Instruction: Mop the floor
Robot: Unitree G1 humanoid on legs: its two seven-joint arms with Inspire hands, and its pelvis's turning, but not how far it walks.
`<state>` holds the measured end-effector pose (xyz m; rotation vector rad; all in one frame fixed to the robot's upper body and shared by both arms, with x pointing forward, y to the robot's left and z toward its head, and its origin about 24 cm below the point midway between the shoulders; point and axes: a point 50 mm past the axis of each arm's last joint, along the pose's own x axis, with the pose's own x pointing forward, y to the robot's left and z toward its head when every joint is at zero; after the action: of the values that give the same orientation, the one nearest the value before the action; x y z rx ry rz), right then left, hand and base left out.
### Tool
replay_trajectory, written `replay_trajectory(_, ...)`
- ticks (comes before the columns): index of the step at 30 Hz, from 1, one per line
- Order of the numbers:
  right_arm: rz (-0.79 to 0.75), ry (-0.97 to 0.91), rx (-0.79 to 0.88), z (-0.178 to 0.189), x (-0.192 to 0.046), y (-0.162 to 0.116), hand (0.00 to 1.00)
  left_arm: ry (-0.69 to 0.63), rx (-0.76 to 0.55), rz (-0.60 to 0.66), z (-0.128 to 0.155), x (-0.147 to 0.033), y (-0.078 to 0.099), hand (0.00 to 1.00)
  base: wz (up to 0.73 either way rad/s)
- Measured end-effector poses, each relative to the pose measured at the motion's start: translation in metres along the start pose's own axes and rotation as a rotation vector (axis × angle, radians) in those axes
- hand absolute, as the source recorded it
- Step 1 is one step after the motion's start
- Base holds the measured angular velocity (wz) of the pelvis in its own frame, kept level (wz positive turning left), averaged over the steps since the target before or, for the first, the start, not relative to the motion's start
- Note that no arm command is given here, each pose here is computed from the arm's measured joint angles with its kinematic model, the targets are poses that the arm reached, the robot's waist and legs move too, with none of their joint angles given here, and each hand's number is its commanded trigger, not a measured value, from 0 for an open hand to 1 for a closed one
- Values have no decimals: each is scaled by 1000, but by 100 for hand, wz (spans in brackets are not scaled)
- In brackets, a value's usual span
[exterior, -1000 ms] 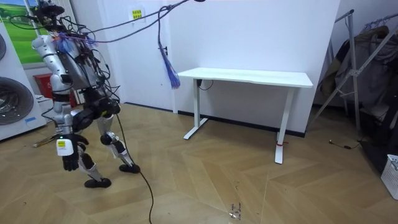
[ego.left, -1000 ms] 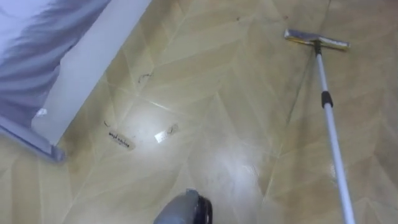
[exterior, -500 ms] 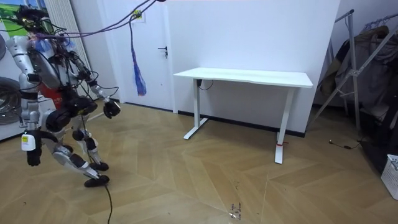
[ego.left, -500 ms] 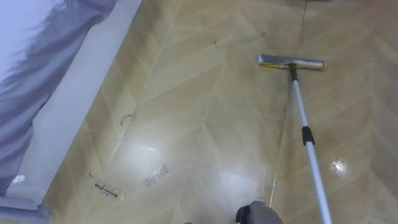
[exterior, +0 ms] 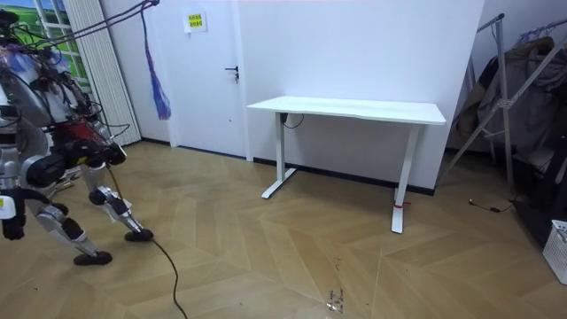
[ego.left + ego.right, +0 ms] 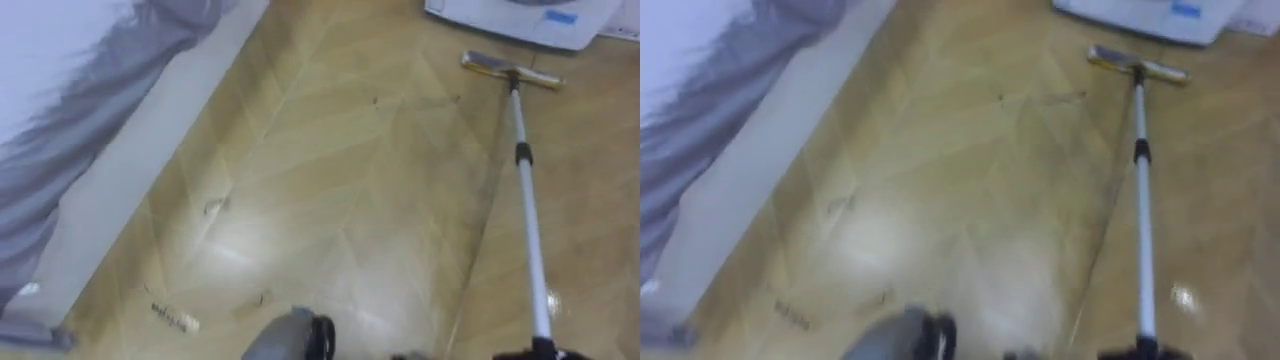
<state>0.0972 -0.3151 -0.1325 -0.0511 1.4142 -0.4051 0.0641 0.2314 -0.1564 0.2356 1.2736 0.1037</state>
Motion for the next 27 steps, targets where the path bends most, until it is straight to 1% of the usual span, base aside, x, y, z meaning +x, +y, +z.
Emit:
replay_trajectory(2,-19,56,-4,-24,2,-6,100,-28,2,3,9,1,0,0,7)
replay_trajectory(4,-54,135,-16,-58,4,-9,100,-52,30,5,16,1,-6,0,7)
replay_trajectory(5,-56,154,-17,-67,4,-8,100,-59,34,4,17,1,-7,0,0)
replay_trajectory(7,-46,218,-23,-95,4,1,100,-55,30,-3,16,1,-11,0,-5)
replay_trajectory(10,-13,286,-33,-124,2,16,100,-29,27,3,12,1,-13,0,-8)
replay_trajectory(12,-7,305,-34,-131,1,18,100,-19,12,2,9,1,-15,0,-17)
replay_trajectory(15,-14,286,-43,-119,3,20,100,-1,-5,16,7,1,-14,0,-7)
replay_trajectory(17,-23,258,-43,-101,4,23,100,5,-42,21,5,1,-13,0,-5)
replay_trajectory(22,-37,88,-36,-25,4,29,100,12,-35,50,5,2,-9,0,2)
replay_trajectory(24,-20,32,-18,-3,2,33,100,16,-38,59,4,2,-8,0,4)
replay_trajectory(25,-4,11,-6,5,1,36,100,26,-41,58,1,2,-8,0,11)
replay_trajectory(27,25,3,19,5,1,38,100,33,-39,60,0,2,-7,0,29)
